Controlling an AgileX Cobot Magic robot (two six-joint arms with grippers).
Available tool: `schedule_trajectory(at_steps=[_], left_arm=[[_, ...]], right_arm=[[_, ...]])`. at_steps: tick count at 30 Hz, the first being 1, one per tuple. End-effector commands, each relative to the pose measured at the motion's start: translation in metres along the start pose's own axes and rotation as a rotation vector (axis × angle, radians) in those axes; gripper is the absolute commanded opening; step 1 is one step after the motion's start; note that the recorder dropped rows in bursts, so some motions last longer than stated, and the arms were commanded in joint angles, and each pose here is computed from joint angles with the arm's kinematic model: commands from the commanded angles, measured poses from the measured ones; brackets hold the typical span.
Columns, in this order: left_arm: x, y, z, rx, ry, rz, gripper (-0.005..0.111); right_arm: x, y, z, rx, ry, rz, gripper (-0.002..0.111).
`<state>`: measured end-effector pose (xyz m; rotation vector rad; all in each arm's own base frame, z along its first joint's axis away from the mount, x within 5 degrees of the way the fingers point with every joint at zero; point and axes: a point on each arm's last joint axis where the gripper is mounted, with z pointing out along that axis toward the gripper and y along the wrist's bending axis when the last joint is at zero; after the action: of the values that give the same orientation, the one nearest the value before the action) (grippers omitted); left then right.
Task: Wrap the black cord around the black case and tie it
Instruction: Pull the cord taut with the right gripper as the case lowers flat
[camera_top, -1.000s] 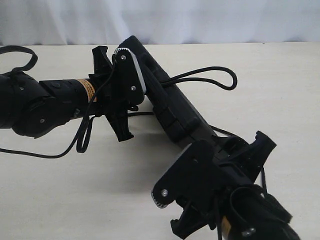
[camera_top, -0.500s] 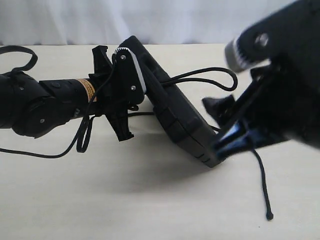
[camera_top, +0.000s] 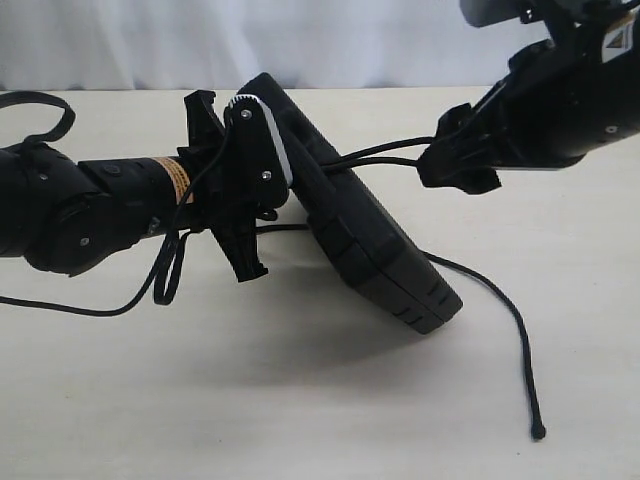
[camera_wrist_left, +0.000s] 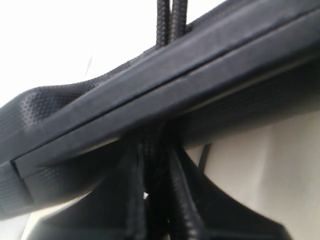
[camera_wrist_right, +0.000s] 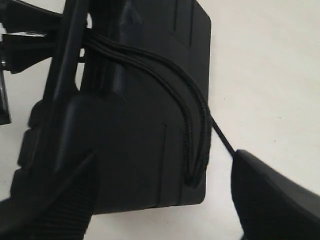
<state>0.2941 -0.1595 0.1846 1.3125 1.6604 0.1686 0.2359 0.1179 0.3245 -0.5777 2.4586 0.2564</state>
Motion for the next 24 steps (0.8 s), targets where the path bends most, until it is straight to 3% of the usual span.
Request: schedule_trajectory(at_steps=[1,6,14,24], left_arm=[[-0.003,0.004,0.0,-0.026,-0.022,-0.024,0.0],[-0.003,0.004,0.0,-0.026,-0.022,-0.024,0.0],[-0.003,0.003,0.0,-0.021,-0.017,-0.024,0.0],[-0.003,0.003,0.0,-0.021,-0.017,-0.024,0.0]], right_arm=[[-0.01,-0.013,0.018,0.03,-0.035,-0.002,0.068],[-0.017,-0.015,0.03,0.046,-0.092,-0.011,0.068],[-0.016,-0.02,0.05,0.082,-0.035,-0.055,0.066],[-0.015,-0.028,0.059,0.156,-0.01,-0.045,0.03]])
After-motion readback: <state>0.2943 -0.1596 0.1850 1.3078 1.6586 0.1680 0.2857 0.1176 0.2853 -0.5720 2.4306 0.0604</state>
